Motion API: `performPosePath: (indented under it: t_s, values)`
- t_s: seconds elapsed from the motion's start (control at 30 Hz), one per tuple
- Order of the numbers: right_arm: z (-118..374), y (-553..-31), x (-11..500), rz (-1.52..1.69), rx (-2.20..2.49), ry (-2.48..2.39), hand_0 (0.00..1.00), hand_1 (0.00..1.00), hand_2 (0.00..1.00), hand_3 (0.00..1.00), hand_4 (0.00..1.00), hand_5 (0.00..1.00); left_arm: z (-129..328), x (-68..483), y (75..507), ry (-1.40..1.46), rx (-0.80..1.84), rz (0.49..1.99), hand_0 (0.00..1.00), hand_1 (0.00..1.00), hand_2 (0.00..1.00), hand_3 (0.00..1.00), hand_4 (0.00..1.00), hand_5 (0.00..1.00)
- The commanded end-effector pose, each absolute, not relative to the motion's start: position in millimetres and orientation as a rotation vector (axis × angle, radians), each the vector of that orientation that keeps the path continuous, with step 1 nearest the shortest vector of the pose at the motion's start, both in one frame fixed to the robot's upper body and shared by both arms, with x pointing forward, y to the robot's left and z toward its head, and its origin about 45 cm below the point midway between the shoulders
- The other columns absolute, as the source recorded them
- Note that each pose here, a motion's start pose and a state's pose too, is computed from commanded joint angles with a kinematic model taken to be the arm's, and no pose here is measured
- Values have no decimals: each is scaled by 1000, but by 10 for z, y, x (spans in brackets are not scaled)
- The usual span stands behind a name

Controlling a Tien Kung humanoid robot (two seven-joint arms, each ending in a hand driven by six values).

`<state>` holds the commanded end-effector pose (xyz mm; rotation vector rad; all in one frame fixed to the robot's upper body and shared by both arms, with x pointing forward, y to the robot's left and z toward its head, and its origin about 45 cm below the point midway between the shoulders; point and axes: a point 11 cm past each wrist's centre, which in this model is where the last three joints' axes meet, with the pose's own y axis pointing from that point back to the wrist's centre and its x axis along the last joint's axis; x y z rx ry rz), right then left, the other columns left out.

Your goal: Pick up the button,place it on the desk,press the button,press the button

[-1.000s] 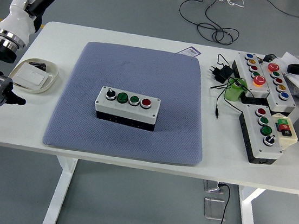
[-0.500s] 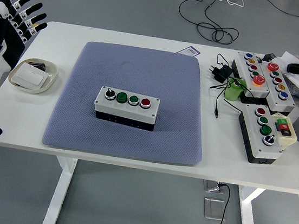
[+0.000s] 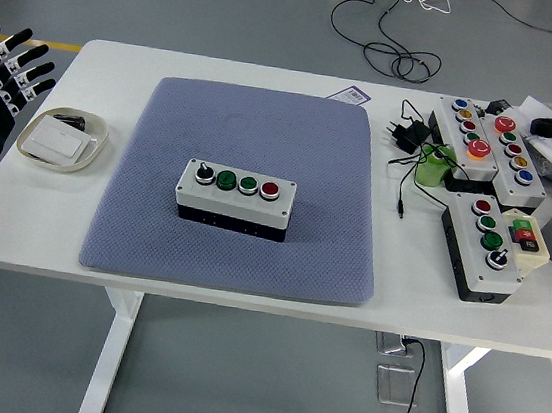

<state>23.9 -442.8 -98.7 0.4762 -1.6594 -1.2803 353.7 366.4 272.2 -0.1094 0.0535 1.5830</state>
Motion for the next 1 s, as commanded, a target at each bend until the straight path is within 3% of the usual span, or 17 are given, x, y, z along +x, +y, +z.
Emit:
performPosePath:
  t_s: [1.0]
  values:
    - [-1013, -4350, 319, -1314, 489, -1691, 643, 507, 547, 590, 240, 341, 2555, 3483, 3574, 93, -83, 1578, 829, 837, 870, 900, 735, 998]
